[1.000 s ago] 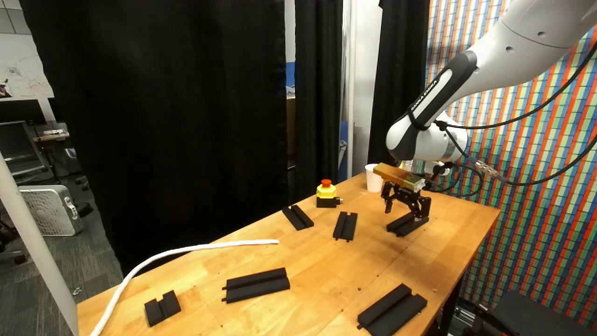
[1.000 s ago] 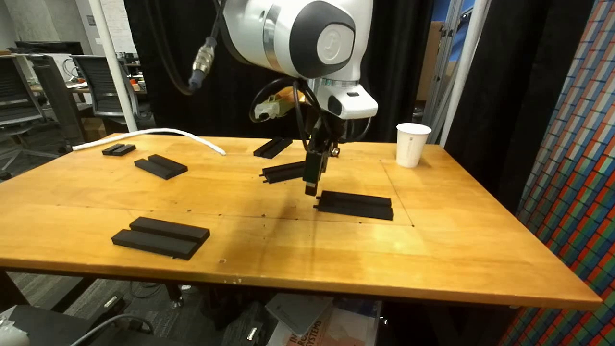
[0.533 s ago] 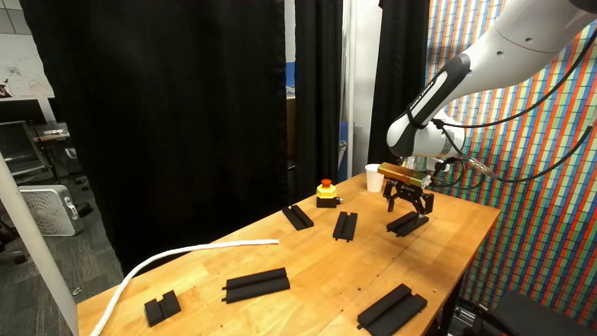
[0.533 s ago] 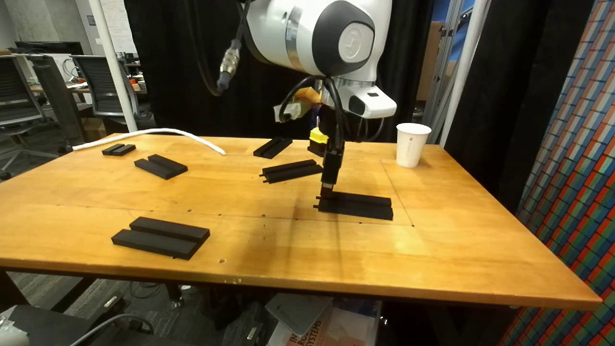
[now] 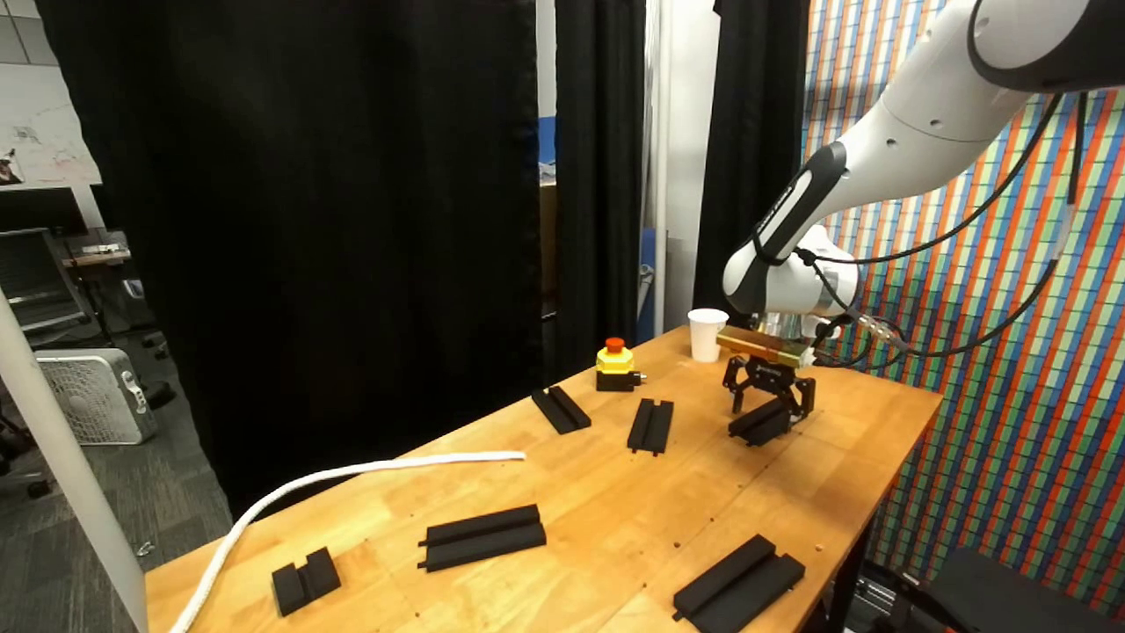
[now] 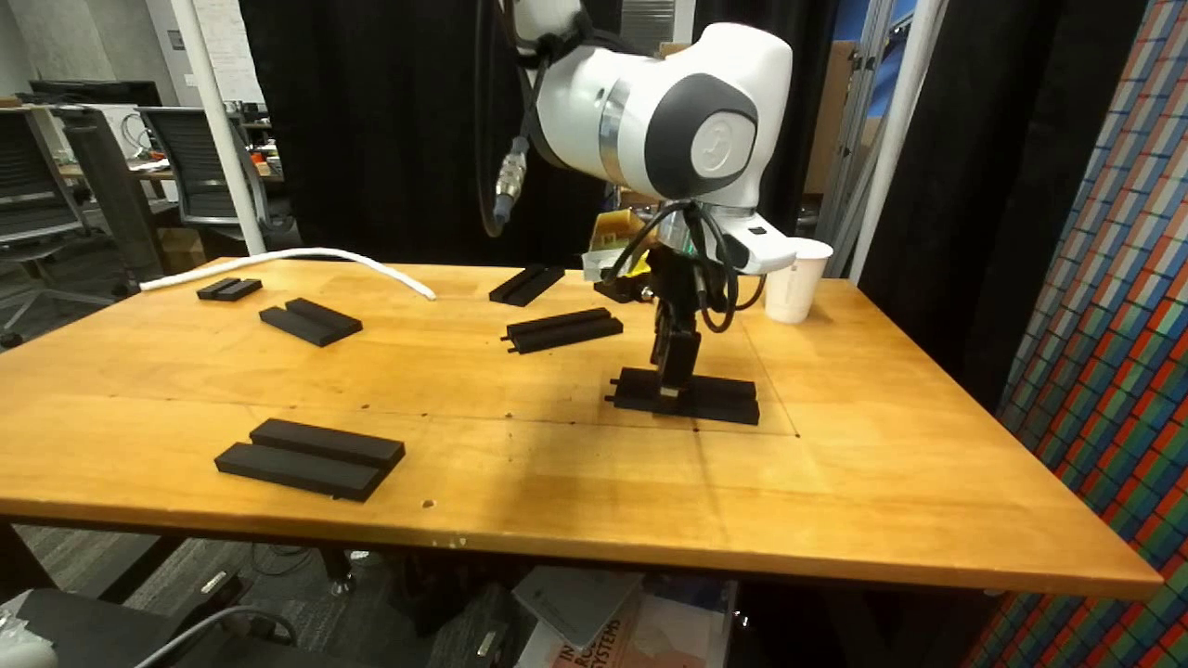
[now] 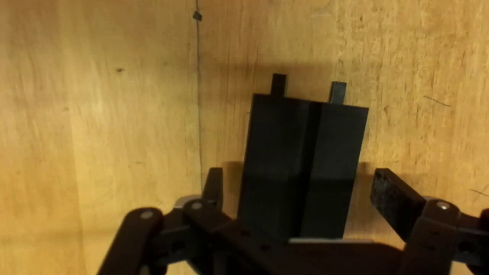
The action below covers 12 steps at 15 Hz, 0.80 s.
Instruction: Pick up three objects and align them in the straight line on the table
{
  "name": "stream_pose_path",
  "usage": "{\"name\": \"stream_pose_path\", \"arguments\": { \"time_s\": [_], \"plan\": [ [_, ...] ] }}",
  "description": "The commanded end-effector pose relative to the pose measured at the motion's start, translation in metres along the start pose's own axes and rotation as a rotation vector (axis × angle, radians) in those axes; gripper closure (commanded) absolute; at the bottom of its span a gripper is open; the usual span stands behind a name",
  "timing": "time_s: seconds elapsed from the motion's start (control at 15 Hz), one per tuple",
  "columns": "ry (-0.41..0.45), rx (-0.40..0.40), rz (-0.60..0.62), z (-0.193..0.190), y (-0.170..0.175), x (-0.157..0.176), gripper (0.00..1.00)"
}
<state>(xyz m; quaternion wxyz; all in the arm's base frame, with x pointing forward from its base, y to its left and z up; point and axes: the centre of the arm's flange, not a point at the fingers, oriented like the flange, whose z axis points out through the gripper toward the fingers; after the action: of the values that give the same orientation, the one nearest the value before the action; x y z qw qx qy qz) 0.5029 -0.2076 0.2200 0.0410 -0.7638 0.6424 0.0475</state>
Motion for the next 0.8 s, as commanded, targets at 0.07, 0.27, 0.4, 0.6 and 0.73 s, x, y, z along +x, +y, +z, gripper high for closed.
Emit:
{"name": "stream_pose_path", "arguments": {
  "time_s": [0.07,0.27,0.4,0.6,0.73],
  "plan": [
    [-0.021,0.01,-0.018,0.014,-0.012,0.016,0.0],
    [-0.019,0.016,-0.02,0.019,-0.013,0.015,0.26],
    [-0.022,0.033,-0.016,0.016,-0.016,0.009,0.4],
    [-0.052,0.059,-0.018,0.016,-0.025,-0.012,0.52],
    [-0.085,0.068,-0.025,0.021,-0.033,-0.034,0.54]
  ]
}}
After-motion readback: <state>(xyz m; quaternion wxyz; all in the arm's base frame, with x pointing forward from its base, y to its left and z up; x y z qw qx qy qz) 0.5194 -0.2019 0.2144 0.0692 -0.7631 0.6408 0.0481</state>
